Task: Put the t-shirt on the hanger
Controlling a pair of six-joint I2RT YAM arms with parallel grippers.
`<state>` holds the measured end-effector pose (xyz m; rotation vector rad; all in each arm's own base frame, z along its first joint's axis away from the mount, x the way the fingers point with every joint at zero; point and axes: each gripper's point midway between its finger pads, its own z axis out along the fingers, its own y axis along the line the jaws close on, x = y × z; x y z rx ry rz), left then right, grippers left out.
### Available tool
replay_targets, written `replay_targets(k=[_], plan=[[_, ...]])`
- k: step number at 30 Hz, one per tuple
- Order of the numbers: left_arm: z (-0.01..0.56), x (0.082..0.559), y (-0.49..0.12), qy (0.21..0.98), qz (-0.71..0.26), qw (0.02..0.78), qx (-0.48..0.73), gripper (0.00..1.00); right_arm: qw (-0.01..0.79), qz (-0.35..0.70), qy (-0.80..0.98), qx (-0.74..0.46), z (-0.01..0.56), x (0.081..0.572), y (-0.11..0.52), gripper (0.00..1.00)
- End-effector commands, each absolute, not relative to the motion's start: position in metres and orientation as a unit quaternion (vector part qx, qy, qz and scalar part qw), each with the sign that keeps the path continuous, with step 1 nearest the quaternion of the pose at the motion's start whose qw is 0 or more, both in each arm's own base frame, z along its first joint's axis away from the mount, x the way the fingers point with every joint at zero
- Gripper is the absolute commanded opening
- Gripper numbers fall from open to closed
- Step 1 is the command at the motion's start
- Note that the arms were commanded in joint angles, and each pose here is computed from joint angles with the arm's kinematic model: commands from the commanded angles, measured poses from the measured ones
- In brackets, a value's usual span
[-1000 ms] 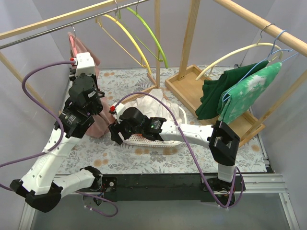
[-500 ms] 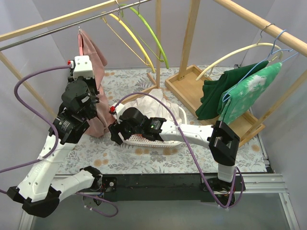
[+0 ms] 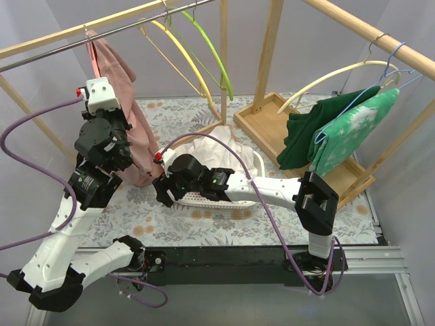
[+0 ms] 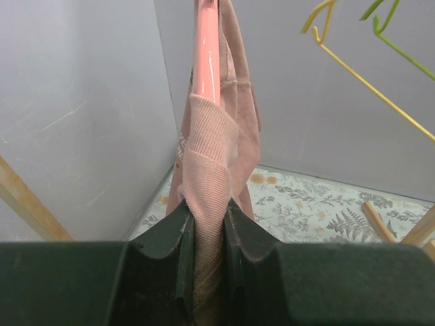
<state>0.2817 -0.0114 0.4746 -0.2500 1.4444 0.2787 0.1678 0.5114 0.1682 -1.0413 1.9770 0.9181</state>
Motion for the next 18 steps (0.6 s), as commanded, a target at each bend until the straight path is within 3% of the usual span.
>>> replay_targets(k=[1,18], plan=[[0.506,0.277,-0.002,0.617,0.113,0.762,-0.162,0.00,0.361,0.361,0.760,-0.402,0.175,0.167,0.515,0.79],[0.506,0.282,0.005,0.618,0.140,0.753,-0.177,0.02,0.353,0.358,0.763,-0.406,0.170,0.165,0.516,0.78]])
